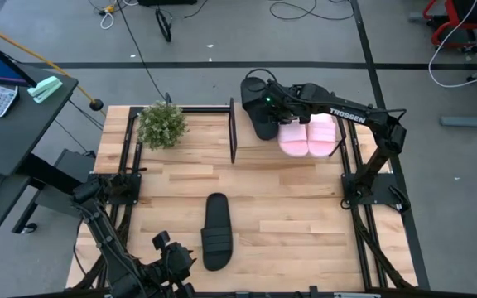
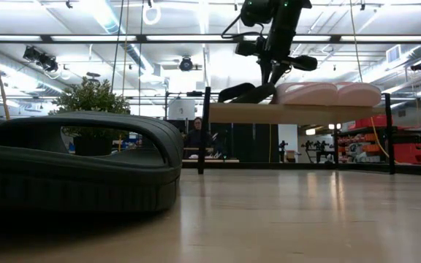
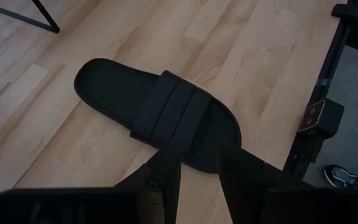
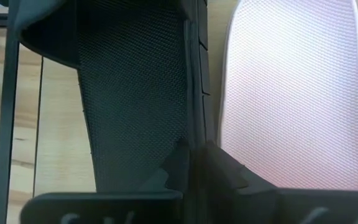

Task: Pick and place slides into the shelf
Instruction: Put the right black slipper on the shelf, then adjust the right pink slipper on the shelf

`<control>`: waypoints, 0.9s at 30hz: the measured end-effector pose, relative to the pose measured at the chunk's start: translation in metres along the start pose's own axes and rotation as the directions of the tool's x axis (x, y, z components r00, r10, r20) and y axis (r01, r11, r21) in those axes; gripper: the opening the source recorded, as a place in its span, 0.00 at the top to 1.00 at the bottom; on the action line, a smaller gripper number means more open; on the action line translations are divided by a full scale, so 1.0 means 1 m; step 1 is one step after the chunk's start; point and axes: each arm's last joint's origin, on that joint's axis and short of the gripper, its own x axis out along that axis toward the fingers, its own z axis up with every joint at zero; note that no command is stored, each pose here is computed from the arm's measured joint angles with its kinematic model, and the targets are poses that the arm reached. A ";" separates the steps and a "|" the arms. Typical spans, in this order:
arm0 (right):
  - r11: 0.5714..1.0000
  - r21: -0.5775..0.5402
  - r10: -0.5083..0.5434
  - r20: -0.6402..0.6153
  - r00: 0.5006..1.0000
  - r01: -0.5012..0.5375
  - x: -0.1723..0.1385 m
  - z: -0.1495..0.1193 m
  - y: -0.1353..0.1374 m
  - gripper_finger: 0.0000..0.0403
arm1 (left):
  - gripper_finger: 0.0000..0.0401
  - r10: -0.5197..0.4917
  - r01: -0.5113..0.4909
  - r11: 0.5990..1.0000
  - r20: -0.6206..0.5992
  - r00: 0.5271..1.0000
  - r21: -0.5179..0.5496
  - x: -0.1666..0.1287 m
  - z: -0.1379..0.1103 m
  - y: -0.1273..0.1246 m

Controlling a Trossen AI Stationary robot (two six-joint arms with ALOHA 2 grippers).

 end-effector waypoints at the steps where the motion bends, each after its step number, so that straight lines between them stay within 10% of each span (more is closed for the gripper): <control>1: 1.000 -0.001 0.000 0.000 1.000 0.000 0.000 0.000 0.000 0.90 | 0.73 0.000 0.000 1.000 0.000 1.000 0.000 0.000 0.000 0.000; 27: 0.996 -0.091 0.007 -0.022 1.000 -0.009 -0.001 -0.005 0.002 0.65 | 0.73 0.002 -0.002 1.000 0.023 1.000 0.000 0.000 0.001 0.000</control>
